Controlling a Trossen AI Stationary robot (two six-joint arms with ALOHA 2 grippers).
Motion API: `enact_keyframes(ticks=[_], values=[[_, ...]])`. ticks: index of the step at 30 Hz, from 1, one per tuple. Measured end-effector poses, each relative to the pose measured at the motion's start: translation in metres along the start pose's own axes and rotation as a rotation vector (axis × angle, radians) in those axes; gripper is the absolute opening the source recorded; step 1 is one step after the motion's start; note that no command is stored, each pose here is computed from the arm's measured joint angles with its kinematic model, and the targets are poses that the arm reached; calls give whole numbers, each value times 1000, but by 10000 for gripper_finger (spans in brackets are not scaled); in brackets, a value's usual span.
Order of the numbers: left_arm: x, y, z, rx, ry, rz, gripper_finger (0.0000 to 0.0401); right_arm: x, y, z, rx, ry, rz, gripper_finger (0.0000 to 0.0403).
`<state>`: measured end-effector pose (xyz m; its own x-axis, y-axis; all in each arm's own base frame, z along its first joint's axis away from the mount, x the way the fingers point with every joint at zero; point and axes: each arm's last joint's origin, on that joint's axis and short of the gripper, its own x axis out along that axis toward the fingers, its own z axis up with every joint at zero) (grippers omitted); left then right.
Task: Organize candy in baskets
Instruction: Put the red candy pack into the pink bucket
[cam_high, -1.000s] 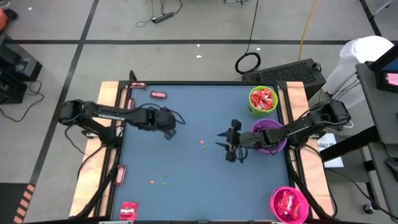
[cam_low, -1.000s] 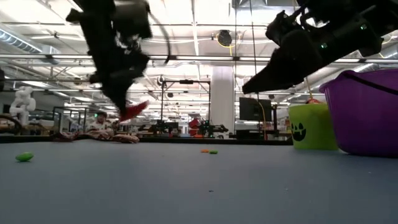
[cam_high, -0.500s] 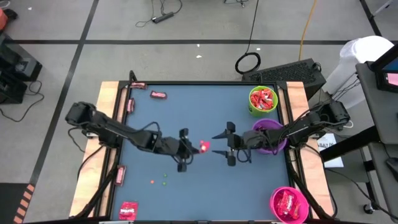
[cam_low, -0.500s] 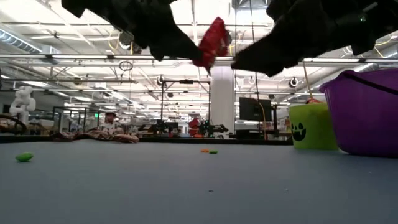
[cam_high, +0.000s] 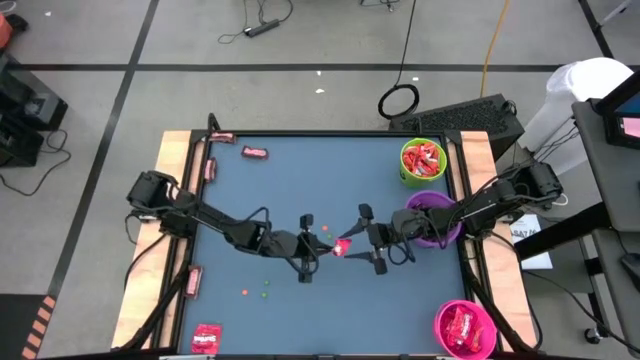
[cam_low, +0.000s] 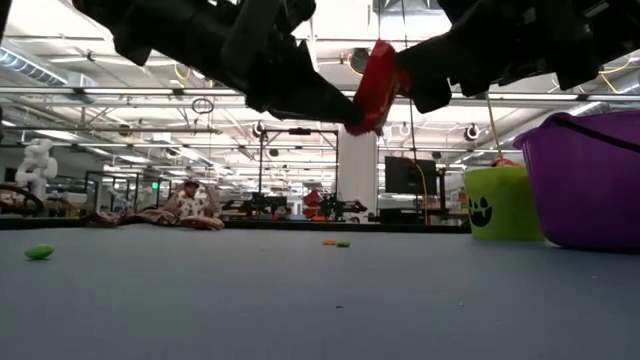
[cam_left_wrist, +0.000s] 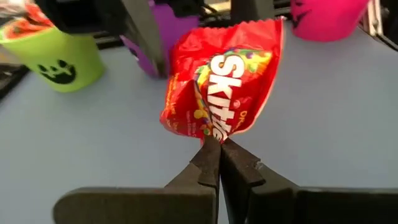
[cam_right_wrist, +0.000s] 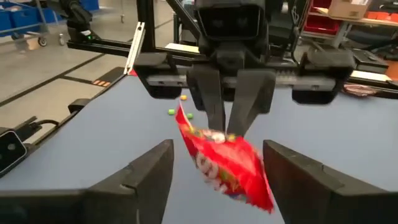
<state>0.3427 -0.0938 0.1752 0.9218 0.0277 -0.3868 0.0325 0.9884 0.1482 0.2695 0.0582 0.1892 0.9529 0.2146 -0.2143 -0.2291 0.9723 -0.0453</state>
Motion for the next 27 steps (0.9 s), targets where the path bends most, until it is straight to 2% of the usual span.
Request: enact_keyframes(ticks=[6, 14, 16, 21, 24, 27], values=[[0, 2, 3, -9, -33, 58, 8, 0, 0, -4, 7, 37, 1, 172], [0, 2, 4, -14, -40, 51, 9, 0, 1, -4, 1, 45, 3, 19], [0, 2, 4, -15, -43, 51, 9, 0, 2, -5, -18, 48, 9, 8], [0, 2, 5, -67, -49, 43, 22, -2, 11, -2, -31, 45, 31, 20], [0, 2, 5, -117, -50, 42, 56, -5, 13, -1, -35, 60, 38, 17], [0, 1, 5, -122, -48, -8, 99, -9, 17, 2, -24, 116, 57, 9]])
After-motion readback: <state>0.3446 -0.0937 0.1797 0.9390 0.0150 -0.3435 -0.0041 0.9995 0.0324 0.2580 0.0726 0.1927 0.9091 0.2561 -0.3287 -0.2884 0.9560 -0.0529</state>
